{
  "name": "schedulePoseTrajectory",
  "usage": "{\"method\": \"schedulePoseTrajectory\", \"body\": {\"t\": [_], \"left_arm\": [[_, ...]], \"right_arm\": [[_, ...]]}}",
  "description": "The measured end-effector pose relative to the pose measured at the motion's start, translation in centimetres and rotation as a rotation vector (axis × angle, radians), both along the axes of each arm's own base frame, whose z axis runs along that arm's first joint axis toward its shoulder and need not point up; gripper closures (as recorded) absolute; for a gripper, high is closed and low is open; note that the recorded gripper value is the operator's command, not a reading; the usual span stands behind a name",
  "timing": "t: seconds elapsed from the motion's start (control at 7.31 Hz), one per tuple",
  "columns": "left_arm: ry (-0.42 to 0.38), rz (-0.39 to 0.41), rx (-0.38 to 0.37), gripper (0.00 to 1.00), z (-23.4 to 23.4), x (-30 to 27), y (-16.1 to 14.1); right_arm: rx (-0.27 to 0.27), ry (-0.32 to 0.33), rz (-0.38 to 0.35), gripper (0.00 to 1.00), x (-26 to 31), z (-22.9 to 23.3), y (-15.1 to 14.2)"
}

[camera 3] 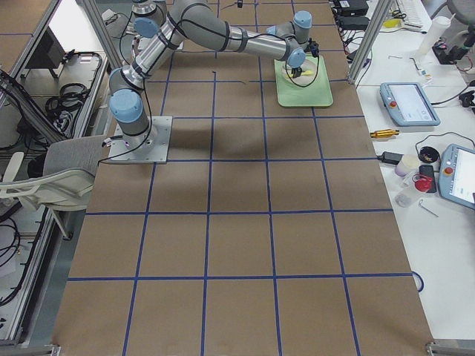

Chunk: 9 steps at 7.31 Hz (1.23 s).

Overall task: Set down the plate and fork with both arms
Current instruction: 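Reach the right gripper into the plate and grasp the yellow fork, then lift the fork out and lay it on the tray beside the plate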

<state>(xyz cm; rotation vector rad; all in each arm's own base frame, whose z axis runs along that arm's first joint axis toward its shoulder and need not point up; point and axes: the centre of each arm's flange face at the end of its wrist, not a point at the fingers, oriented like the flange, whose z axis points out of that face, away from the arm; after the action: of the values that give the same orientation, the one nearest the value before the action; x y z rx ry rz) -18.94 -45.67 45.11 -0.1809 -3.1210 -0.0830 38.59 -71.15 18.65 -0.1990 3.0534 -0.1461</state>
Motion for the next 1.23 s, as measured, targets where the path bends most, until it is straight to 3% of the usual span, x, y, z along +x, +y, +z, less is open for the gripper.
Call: {"method": "schedulePoseTrajectory", "body": {"t": [0.14,0.41,0.82,1.23], "left_arm": [[0.0,-0.001,0.003,0.0,-0.2,0.0,0.1],[0.0,0.0,0.002,0.0,-0.3,0.0,0.1],[0.001,-0.002,-0.001,0.0,-0.3,0.0,0.1],[0.0,-0.001,0.002,0.0,-0.4,0.1,0.1]], "right_arm": [[-0.002,0.0,0.0,1.0,0.0,0.1,0.0],[-0.015,-0.002,-0.002,1.0,-0.1,1.1,0.0],[-0.081,0.042,-0.038,1.0,-3.1,6.4,-0.3],[-0.029,0.086,-0.133,1.0,-9.8,4.0,-1.1]]}}
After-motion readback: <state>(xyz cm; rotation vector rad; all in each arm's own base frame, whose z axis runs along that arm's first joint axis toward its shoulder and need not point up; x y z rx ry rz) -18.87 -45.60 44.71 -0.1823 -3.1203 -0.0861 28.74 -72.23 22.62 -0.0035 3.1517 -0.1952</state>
